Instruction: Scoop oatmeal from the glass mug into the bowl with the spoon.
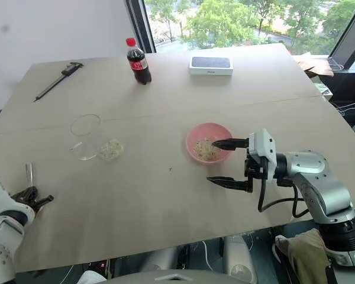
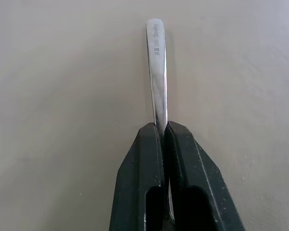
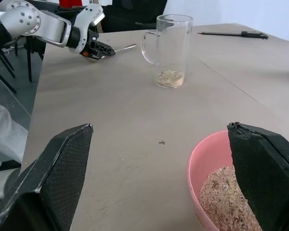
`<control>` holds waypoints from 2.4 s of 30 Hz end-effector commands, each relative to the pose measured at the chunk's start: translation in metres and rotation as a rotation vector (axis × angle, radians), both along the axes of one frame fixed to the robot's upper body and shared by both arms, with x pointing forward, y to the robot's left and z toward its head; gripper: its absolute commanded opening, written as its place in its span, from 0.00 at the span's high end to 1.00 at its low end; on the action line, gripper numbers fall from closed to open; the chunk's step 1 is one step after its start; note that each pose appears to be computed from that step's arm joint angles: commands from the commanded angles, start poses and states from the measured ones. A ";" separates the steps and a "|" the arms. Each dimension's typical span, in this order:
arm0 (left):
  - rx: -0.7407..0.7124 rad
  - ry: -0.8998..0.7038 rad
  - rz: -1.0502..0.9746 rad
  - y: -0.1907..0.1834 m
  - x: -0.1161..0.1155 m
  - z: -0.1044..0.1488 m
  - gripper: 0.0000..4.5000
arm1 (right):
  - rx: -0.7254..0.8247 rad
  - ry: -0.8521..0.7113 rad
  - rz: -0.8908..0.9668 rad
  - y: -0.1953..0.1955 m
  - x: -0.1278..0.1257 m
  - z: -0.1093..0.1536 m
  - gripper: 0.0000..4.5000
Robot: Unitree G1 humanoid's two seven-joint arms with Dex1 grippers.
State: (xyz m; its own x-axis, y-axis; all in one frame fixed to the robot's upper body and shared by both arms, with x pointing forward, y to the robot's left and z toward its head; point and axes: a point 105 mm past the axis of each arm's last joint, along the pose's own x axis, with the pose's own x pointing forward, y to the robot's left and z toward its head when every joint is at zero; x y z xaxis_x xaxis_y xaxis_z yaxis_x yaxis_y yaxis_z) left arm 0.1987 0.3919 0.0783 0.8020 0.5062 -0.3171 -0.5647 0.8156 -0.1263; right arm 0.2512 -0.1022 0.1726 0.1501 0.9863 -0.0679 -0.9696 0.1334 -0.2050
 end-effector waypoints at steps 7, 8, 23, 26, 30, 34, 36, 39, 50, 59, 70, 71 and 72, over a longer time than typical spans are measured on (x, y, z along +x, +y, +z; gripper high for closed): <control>0.296 -0.472 -0.047 -0.010 -0.002 0.125 1.00 | 0.053 -0.032 0.008 0.001 0.010 0.017 0.00; 0.322 -0.539 -0.091 -0.020 0.001 0.143 1.00 | 0.065 -0.028 0.010 0.002 0.011 0.018 0.00; 0.399 -0.551 -1.011 -0.216 0.050 0.165 1.00 | 0.305 0.201 -0.164 0.028 0.040 0.068 0.00; 0.361 -0.498 -1.152 -0.243 0.051 0.145 1.00 | 0.273 0.289 -0.192 0.042 0.043 0.071 0.00; 0.371 -0.451 -1.263 -0.265 0.053 0.127 1.00 | 0.250 0.449 -0.139 0.063 0.038 0.072 0.00; 0.410 -0.428 -1.324 -0.275 0.054 0.118 1.00 | 0.268 0.560 -0.132 0.076 0.040 0.076 0.00; 0.447 -0.419 -1.344 -0.278 0.055 0.114 1.00 | 0.289 0.613 -0.111 0.080 0.038 0.079 0.00; 0.477 -0.415 -1.359 -0.282 0.057 0.110 1.00 | 0.309 0.646 -0.098 0.084 0.036 0.083 0.00; 0.482 -0.434 -1.390 -0.294 0.057 0.111 1.00 | 0.338 0.658 -0.141 0.088 0.040 0.086 0.00; 0.478 -0.430 -1.399 -0.302 0.057 0.110 1.00 | 0.347 0.638 -0.169 0.094 0.043 0.084 0.19; 0.507 -0.458 -1.331 -0.297 0.063 0.117 1.00 | 0.352 0.639 -0.185 0.093 0.048 0.082 0.99; 0.507 -0.459 -1.329 -0.297 0.063 0.117 1.00 | 0.354 0.638 -0.186 0.093 0.048 0.083 0.99; 0.508 -0.456 -1.327 -0.295 0.064 0.116 1.00 | 0.359 0.638 -0.186 0.093 0.049 0.083 0.99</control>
State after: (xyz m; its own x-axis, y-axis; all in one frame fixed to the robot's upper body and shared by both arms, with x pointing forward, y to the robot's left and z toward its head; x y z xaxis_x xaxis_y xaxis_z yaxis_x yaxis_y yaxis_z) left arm 0.2627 0.0936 0.1841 0.7239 -0.6896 0.0227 0.6450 0.6880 0.3325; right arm 0.3090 -0.0150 0.2380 0.4074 0.9113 0.0595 -0.7972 0.3231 0.5100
